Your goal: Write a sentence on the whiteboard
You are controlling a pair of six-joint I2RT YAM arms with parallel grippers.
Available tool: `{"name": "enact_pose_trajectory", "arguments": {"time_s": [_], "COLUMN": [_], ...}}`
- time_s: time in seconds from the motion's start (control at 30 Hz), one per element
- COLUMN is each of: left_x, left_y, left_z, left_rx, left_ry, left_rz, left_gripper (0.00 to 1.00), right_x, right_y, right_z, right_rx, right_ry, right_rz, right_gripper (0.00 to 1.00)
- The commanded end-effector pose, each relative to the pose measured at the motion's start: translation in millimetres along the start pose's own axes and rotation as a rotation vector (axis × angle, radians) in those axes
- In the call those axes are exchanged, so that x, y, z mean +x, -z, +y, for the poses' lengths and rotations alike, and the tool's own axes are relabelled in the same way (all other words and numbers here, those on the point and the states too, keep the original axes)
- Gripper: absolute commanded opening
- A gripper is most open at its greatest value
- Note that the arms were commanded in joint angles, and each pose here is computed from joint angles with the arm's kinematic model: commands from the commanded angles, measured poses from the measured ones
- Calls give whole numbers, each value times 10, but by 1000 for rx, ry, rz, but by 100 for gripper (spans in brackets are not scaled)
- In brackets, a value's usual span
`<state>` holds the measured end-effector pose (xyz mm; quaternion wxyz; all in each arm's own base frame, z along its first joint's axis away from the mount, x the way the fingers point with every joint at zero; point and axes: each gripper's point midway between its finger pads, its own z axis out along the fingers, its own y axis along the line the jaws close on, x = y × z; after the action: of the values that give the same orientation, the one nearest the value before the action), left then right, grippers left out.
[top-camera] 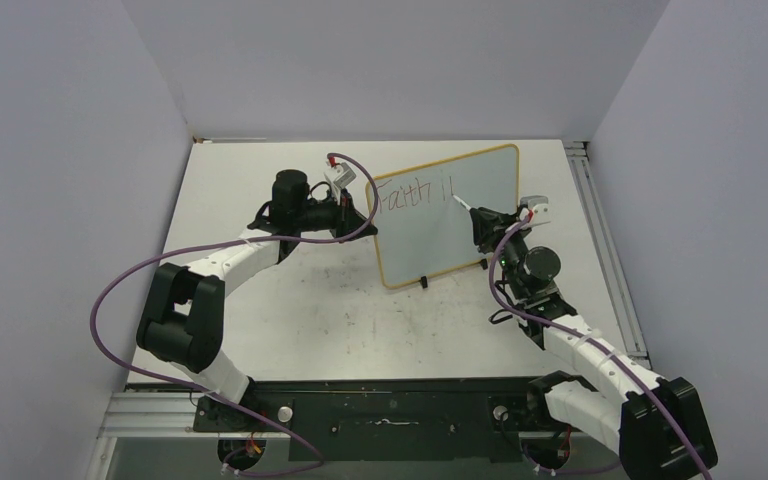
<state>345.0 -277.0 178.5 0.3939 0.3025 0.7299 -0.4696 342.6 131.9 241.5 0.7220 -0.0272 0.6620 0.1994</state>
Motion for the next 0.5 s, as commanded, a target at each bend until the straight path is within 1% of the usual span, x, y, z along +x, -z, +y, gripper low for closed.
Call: {"name": "enact_pose_trajectory", "arguments": {"time_s": [0.0,0.33,0.47], "left_x": [-168,-169,-168], "left_y": [-2,-2,-1], "left_z": [-67,-64,-64], "left_rx": [31,30,29], "left_ry": [-37,-39,-39], "left_rz": [-23,-24,-24], "left_gripper": [0,0,0], "right_x": [-36,-538,-603], "right_y": [9,-120,-164], "right_z": [-45,84,98], "right_rx": [20,-14,-18], "right_ry": [-1,-9,-4], "right_rz": [-11,-142,-161], "right_gripper": [5,5,5]}}
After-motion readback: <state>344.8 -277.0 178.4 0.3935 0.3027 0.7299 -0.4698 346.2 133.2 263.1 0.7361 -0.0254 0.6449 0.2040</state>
